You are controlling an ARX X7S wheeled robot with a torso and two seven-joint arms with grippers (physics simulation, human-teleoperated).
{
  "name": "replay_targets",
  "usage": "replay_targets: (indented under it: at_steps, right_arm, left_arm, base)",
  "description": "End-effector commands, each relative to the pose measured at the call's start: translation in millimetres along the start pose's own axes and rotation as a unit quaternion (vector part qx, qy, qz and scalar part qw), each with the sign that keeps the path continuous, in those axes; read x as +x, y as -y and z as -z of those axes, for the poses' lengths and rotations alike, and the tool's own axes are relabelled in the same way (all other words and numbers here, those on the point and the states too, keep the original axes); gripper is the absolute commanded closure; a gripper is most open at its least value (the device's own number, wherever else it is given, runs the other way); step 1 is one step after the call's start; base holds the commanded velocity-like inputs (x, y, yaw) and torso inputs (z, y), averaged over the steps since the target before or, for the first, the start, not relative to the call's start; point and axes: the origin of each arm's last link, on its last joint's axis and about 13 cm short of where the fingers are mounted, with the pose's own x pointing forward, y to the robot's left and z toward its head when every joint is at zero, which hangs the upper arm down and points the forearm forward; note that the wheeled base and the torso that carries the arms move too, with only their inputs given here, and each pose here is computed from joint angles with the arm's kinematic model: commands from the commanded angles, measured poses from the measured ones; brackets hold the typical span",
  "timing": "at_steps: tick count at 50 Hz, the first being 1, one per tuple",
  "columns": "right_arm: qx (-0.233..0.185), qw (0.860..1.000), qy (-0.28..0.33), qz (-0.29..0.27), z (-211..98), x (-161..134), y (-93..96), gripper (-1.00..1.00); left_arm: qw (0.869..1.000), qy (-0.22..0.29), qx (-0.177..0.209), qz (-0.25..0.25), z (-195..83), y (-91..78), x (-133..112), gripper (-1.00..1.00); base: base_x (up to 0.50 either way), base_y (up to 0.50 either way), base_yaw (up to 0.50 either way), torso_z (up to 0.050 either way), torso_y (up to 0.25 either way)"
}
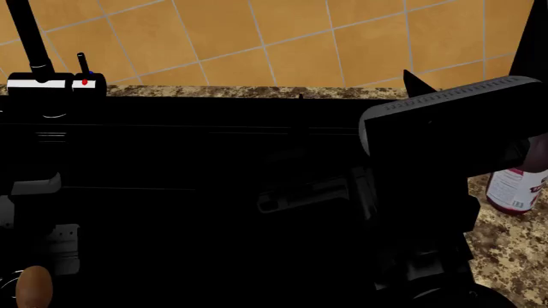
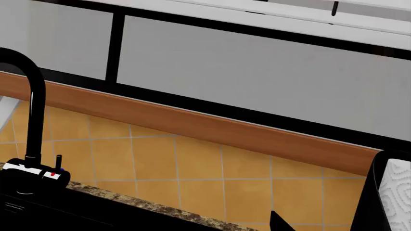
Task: Pick the kiwi from the sink and place it on the plate located on the counter
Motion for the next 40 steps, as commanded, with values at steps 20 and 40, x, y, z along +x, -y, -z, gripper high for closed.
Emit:
replay_targets:
  at_steps: [20,40]
  right_arm:
    - [-0.003,1.0,-0.002,0.003,3,0,-0.4,-1.0]
    - [-0.005,1.0,-0.006,0.002,5,2,-3.4,-1.0]
  left_arm:
    - [0.997,-0.071,-0.037,0.011,18,-2.3,21,-1.0]
    - [0.996,-0.077,-0.04,0.006,27,-0.2,27,1.0]
  base:
    - [0.0,0.0,0.0,0.0,0.0]
    - [0.0,0.0,0.0,0.0,0.0]
